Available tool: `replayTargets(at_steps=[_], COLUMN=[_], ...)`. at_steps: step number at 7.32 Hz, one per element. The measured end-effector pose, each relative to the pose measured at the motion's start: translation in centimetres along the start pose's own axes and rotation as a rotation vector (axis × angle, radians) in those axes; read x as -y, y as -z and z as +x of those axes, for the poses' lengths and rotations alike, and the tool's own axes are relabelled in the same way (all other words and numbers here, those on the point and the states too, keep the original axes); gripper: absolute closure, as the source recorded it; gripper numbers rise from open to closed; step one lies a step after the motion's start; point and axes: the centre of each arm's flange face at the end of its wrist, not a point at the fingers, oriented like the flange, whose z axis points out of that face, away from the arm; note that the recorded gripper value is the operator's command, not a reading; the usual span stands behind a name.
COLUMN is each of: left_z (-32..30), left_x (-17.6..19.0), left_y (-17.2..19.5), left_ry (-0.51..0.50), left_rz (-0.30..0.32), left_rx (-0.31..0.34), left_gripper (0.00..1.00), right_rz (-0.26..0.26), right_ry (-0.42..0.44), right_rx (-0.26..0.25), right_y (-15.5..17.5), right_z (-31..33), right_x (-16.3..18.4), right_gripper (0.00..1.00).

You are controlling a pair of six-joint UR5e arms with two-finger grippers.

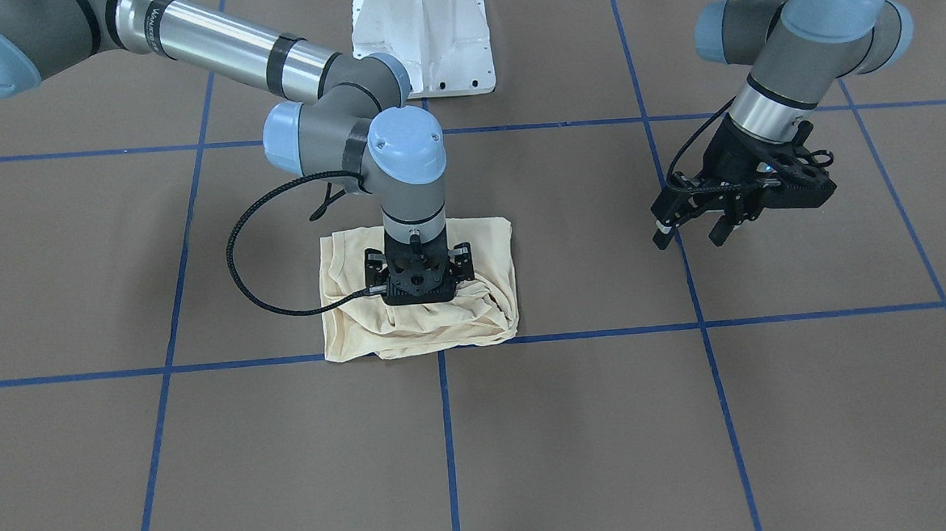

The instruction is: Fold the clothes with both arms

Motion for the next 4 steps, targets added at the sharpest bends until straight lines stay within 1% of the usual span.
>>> replayTargets(at_steps=[2, 4], left_z=[-0.1, -0.3], left_x=[0.0, -0.1], left_y=[-0.1, -0.4], left_ry=[0.001, 0.003], left_rz=[-0.001, -0.004], left_rx=[0.002, 0.008], left_gripper=[0.0, 0.0], right_rz=[0.021, 0.035], right_ry=[-0.008, -0.022], right_rx=[0.015, 0.015], right_y=[-1.3, -1.0], right_z=[0.7, 0.4], right_x=[1.8, 3.9], right_gripper=[0.01, 0.01])
